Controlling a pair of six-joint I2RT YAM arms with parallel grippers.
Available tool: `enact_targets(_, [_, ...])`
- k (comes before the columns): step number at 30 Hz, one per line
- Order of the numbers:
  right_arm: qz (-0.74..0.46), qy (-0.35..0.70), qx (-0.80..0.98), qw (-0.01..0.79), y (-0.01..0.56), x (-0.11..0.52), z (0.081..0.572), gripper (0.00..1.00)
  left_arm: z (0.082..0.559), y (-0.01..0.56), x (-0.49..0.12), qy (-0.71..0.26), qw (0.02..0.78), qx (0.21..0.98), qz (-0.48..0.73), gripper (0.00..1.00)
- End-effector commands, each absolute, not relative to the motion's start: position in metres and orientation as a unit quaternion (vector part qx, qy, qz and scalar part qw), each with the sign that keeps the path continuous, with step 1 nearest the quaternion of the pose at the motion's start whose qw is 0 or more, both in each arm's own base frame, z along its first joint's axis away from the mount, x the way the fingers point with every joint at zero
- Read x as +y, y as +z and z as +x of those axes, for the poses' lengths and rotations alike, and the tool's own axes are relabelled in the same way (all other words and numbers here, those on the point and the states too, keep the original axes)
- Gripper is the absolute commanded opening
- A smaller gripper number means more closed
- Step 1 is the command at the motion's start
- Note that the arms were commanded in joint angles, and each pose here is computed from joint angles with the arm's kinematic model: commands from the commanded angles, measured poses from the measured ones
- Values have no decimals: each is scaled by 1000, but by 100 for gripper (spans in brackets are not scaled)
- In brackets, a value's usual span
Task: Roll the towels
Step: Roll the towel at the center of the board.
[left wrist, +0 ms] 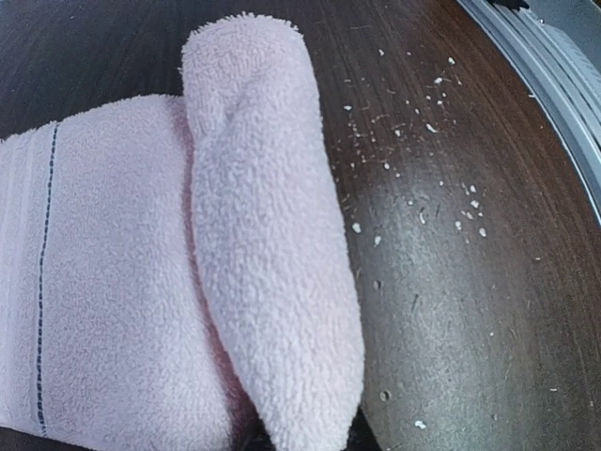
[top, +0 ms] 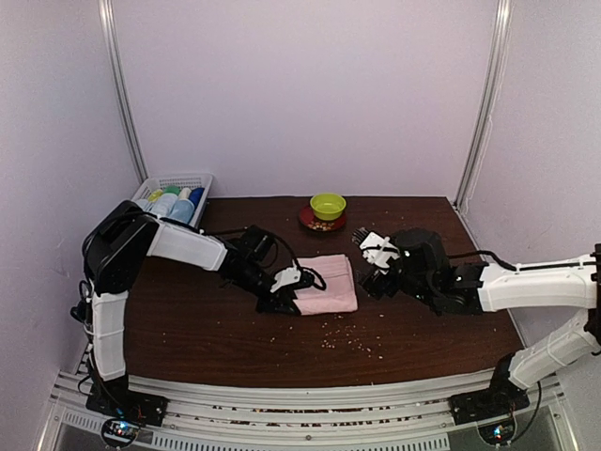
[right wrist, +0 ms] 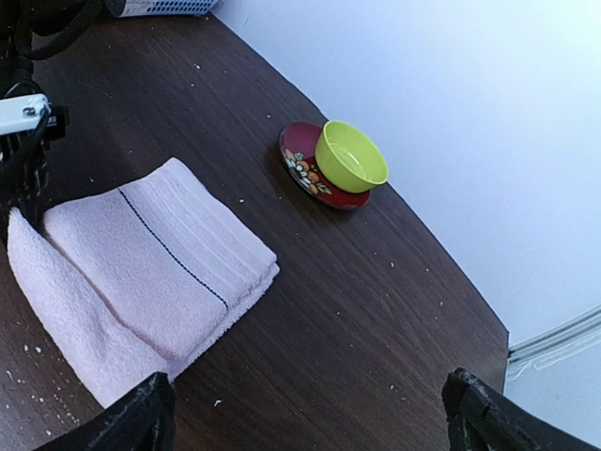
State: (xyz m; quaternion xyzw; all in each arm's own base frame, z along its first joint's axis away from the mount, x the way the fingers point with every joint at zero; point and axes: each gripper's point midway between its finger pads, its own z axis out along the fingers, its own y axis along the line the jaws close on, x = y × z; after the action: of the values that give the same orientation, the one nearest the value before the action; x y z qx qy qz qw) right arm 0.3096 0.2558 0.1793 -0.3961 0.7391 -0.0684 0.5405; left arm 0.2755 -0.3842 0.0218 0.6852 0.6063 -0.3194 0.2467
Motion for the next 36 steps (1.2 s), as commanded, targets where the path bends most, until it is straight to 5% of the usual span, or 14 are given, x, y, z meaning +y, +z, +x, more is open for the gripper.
enact_targets(1, [-363,-19,684,632,210,256,298,100,250,-24,-360,-337,138,659,658,0])
enact_targets(12, [-608,-49,583,537,125,300,244,94,266,-34,-360,-348,101,686,631,0])
enact_targets(17, [-639,-99,577,498,95,314,255,88,273,-33,-359,-349,94,693,624,0])
enact_targets(28, [-658,-178,557,475,62,330,284,56,282,-32,-357,-361,83,697,613,0])
enact_targets(36, [-661,-198,559,460,45,338,299,46,285,-32,-356,-366,82,699,610,0])
